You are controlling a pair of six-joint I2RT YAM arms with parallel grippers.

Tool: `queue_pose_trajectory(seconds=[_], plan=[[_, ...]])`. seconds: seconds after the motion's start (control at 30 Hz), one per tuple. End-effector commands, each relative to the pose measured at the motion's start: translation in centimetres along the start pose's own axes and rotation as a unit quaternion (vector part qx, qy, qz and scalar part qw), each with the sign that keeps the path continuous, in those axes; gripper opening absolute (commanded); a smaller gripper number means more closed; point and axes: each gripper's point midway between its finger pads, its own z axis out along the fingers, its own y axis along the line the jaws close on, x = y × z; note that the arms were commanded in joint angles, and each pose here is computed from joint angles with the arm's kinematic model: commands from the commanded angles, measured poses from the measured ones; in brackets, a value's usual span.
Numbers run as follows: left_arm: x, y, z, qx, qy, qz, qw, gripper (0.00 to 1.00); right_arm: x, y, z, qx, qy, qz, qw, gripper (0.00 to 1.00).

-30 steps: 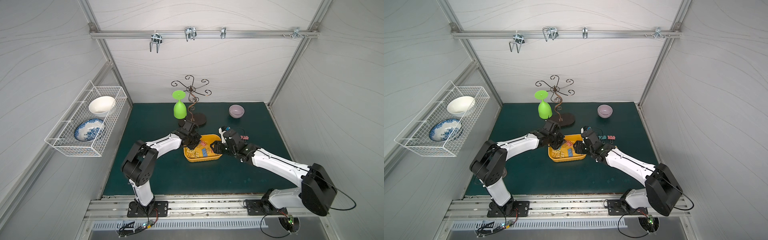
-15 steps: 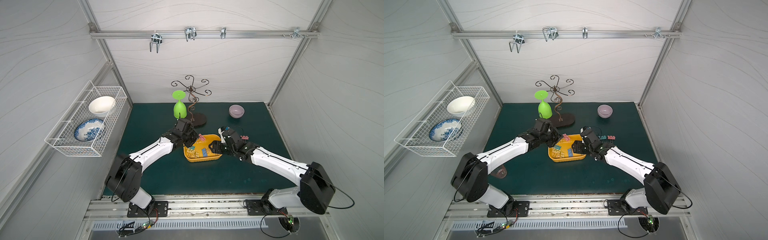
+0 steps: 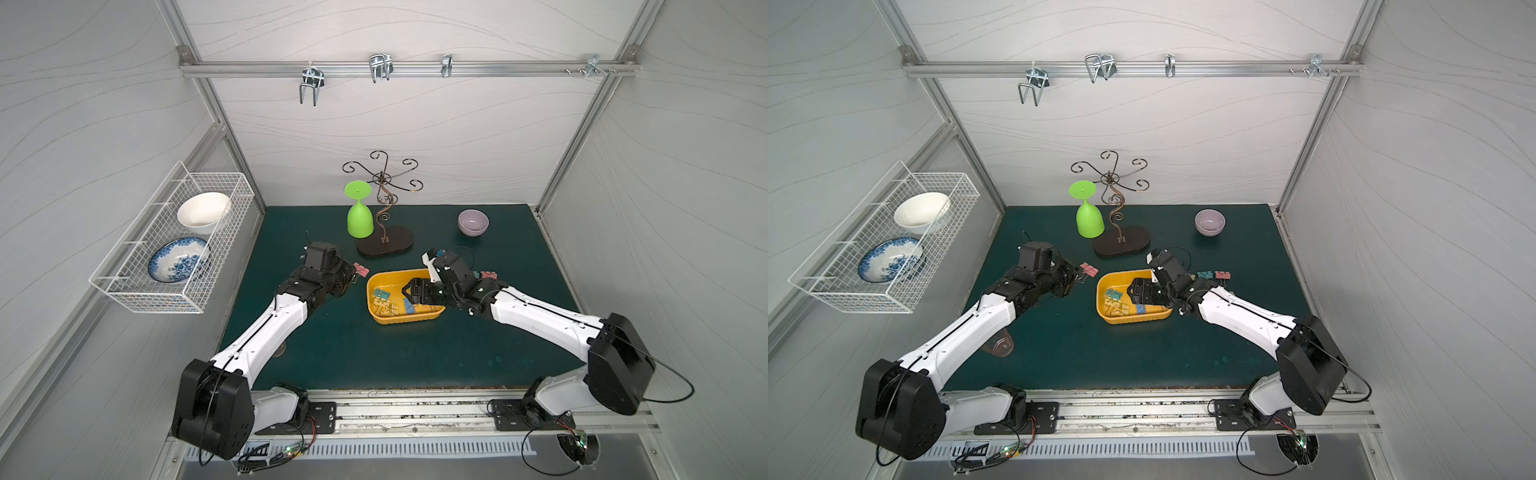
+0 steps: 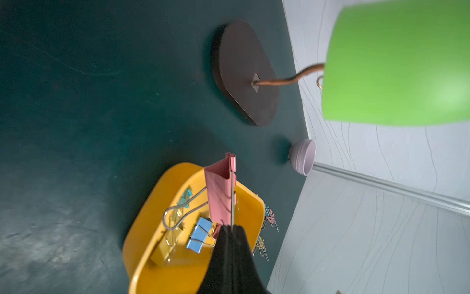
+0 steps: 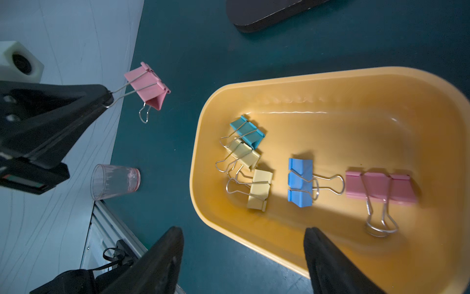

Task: Take out the binder clips from the storage box
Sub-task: Place the binder clip at the center of the board.

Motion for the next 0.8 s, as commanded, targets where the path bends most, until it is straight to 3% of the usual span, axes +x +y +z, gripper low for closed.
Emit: queue_pose_trajectory(seconds=[0.0, 0.37, 0.77], plan=[[-2.2, 1.8, -1.1, -0.014, -0.024, -0.022, 0.999, 0.00, 0.4, 1.9, 0.5, -0.016, 0.014, -0.030, 0.999, 0.79], [-7.0, 7.2, 0.3, -0.049, -0.046, -0.110, 0.992, 0.00, 0.9, 5.9, 2.6, -0.036, 0.025, -0.076, 0.996, 0.89], [-7.8, 9.7, 3.4, -0.077, -0.032, -0.154, 0.984, 0.00, 1.7, 8.4, 4.3, -0.049, 0.025, -0.108, 0.993, 0.99]])
